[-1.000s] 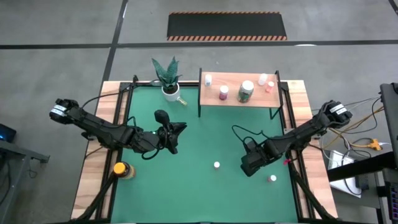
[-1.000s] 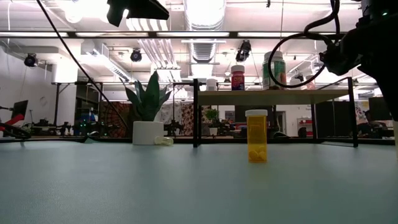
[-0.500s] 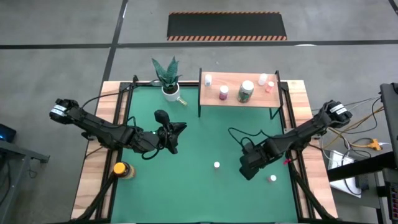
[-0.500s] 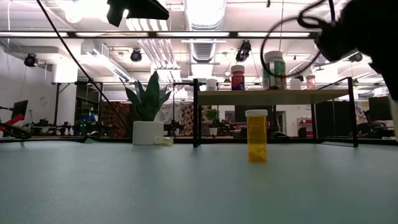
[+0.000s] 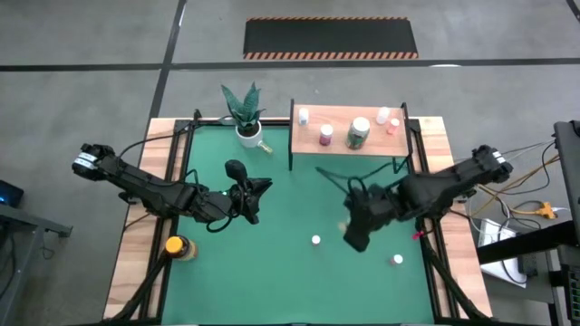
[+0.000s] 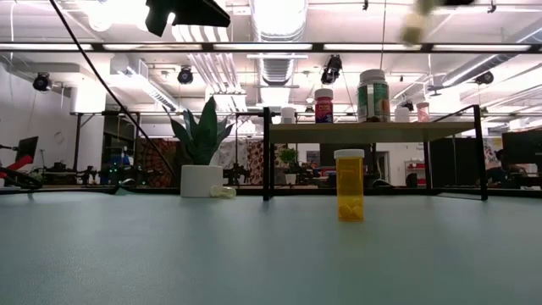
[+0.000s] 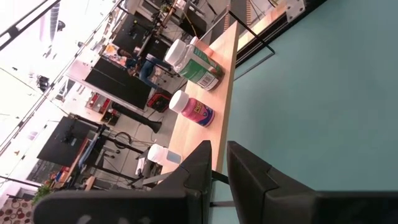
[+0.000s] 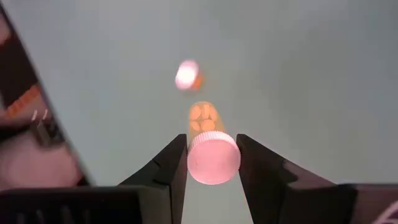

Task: Pick and place medicine bottles onto shelf by color
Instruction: Put the bottom light yellow pill bottle on the shelf

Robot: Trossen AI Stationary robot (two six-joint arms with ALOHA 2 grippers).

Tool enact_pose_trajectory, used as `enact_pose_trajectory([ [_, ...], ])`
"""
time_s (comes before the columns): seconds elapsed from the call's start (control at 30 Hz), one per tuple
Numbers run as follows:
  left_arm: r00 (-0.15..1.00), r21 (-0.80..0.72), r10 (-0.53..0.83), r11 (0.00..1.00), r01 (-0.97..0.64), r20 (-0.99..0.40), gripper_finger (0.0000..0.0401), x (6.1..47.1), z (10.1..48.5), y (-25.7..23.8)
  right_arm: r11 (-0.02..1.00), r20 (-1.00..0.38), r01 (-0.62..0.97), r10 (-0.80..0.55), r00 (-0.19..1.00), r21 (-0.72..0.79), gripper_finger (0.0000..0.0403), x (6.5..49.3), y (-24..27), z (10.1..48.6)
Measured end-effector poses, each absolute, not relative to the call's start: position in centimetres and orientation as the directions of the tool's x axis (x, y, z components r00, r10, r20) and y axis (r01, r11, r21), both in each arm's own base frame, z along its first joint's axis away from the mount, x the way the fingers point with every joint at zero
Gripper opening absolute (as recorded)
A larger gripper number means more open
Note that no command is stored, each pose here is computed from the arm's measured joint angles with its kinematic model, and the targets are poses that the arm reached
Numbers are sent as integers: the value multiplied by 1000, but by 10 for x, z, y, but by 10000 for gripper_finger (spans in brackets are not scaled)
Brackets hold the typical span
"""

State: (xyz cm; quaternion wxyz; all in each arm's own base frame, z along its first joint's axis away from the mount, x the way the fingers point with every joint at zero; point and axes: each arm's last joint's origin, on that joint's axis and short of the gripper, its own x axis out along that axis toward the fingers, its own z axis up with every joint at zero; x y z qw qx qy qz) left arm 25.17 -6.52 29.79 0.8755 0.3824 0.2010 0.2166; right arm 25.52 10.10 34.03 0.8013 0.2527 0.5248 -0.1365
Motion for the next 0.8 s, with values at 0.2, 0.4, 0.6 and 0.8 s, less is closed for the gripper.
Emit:
enact_pose_trajectory([
  [0.2,825,757,533,614,-226,-186,33,252,298,-65,853,-846,510,-189,498,109,114,254,62,392],
  [0.4,825,755,533,615,-227,-186,33,252,298,-65,823,-778,567,-366,510,-15,114,247,10,431],
  [0.6,825,755,533,615,-227,-186,33,252,298,-65,746,-734,663,-482,479,-58,114,234,-45,455],
  [0.8,825,755,533,615,-227,-186,33,252,298,-65,620,-763,777,-553,333,-110,114,210,-89,459],
])
